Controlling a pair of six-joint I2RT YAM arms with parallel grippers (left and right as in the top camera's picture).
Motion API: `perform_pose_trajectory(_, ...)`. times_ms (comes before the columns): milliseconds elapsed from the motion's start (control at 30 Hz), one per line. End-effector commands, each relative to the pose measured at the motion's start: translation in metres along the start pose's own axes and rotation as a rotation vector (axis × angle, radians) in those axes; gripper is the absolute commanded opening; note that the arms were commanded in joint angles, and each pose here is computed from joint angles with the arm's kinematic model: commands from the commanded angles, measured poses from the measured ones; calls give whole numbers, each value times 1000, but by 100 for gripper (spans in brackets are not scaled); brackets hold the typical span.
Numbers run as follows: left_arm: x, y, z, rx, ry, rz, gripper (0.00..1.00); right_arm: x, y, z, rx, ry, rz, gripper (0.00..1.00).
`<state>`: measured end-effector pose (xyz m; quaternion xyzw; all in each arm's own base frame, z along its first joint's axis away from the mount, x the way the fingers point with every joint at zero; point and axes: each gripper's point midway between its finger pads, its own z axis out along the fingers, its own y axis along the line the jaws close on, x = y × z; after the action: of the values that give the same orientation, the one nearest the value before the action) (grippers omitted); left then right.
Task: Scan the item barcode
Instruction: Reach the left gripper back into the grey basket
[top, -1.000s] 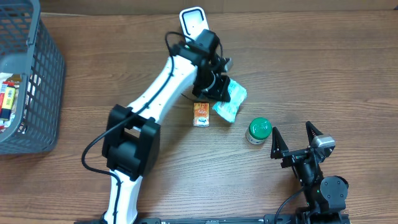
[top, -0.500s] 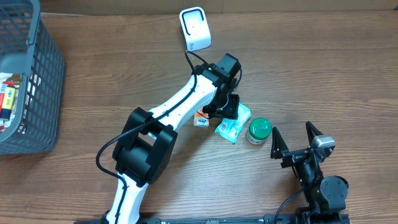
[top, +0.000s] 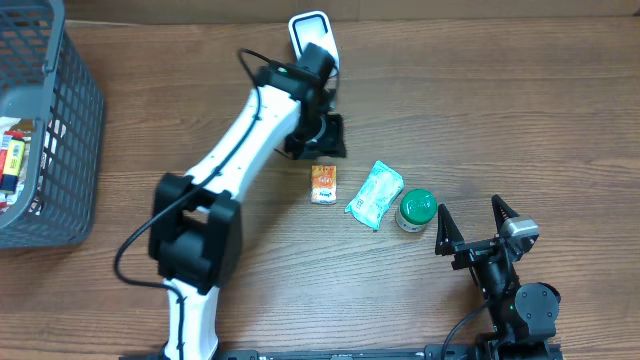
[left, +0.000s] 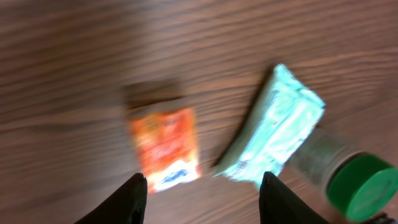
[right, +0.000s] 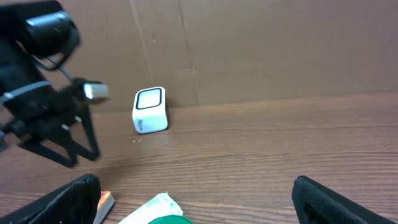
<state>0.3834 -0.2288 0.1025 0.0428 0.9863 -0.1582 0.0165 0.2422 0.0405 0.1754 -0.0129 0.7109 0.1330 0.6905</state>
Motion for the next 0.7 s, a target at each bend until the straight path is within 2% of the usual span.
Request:
perform_pose_trajectory(0, -16, 22, -57, -87, -151, 50, 45, 3, -4, 1, 16, 1, -7, 100)
perform_pose_trajectory(100, -28, 59, -106, -180, -276, -3, 46, 3, -4, 1, 16, 1, -7, 100)
perform_pose_trajectory(233, -37, 118, -201, -278, -510, -134, 46, 3, -4, 1, 16, 1, -7, 100)
perform_pose_trajectory(333, -30, 171, -284, -381, -709, -267, 46, 3, -4, 1, 16, 1, -7, 100)
perform_pose_trajectory(367, -25, 186, -310, -406, -770, -295, 50, 3, -4, 1, 16, 1, -7, 100)
perform_pose_trajectory(433, -14, 214, -359, -463, -888, -321, 68, 3, -4, 1, 16, 1, -7, 100)
perform_pose_trajectory(500, 1, 245, -404, -538, -1001, -356, 80, 3, -4, 1, 16, 1, -7, 100)
perform_pose_trajectory(600, 21, 281, -437, -640, -1059, -384, 90, 3, -4, 1, 16, 1, -7, 100)
perform_pose_trajectory(667, 35, 309, -447, -709, -1046, -406, 97, 3, -3, 1, 15, 2, -7, 100)
